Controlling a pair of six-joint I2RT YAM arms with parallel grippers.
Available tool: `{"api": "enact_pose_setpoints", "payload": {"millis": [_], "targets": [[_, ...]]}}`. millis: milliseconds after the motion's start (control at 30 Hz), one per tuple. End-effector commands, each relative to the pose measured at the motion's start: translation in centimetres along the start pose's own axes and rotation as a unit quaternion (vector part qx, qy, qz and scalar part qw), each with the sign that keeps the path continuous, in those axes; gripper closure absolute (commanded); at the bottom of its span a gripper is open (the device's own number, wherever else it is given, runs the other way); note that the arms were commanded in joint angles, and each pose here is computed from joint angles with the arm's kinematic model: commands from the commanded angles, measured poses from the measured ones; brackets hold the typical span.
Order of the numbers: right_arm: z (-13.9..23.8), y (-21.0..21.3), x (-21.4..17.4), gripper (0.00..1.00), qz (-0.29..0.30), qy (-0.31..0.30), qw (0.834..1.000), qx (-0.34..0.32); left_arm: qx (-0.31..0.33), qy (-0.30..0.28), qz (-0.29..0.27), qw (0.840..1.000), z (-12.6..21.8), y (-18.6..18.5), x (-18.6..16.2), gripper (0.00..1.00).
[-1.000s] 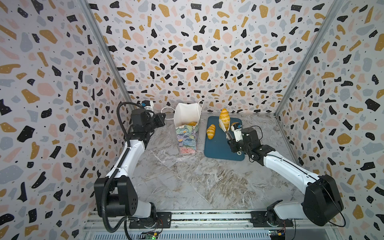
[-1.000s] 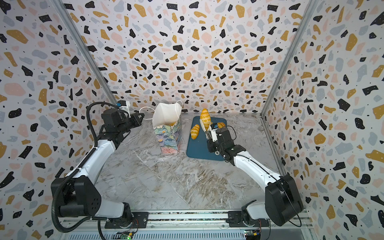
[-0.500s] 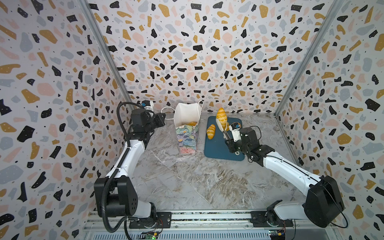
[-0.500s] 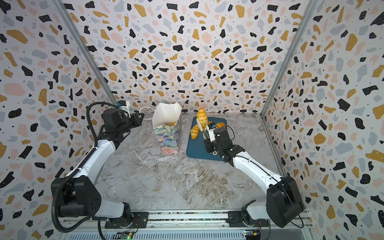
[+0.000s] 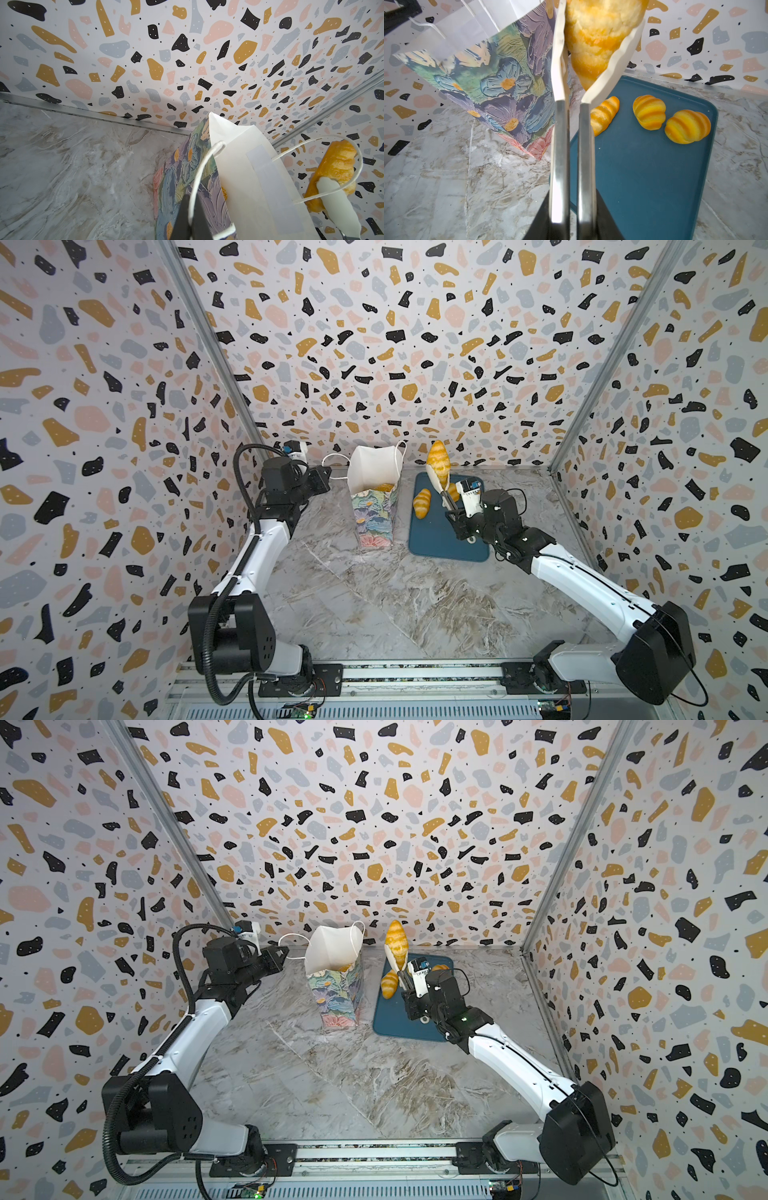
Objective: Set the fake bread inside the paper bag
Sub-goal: 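Carry the croissant with the right gripper over the bag's opening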
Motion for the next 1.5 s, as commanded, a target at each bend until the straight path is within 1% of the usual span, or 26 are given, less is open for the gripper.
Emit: {"api": "enact_pose_setpoints", "payload": {"millis": [0,333,800,1167,1333,1467], "targets": [[2.3,0.7,3.5,0.82,0.001,-0.064,0.998,0.004,-0.015,-0.019,-0.017,1.000,0.6,-1.0,0.9,1.00],[3.1,2.2,5.7,0.81,0.007,-0.094,0.995,0.024,-0.014,-0.017,-0.017,1.000,0.5,-0.9,0.8,1.00],[3.2,4.1,7.8,0.81,0.025,-0.116,0.992,0.047,-0.014,-0.013,-0.010,1.000,-0.2,-0.6,0.8,1.00],[3.2,5.8,9.7,0.80,0.043,-0.135,0.987,0.076,-0.017,-0.036,-0.006,0.999,-0.1,-1.1,2.2,1.00],[2.9,6.9,10.1,0.80,0.049,-0.138,0.985,0.087,-0.023,-0.043,-0.008,0.999,-0.1,-1.7,3.3,1.00],[2.5,7.9,10.4,0.80,0.057,-0.138,0.984,0.097,-0.024,-0.046,0.000,0.999,-0.5,-1.6,3.4,1.00]]}}
Point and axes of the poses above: each gripper's point midway between its finger pads, its own z axis back along the fingers, its own y axis along the line the jaws close on, x = y × z, the point moved 9 cm from there along z, back along the fingers, and after that the axes turned 3 degrees about z, right-handed, at the moved point
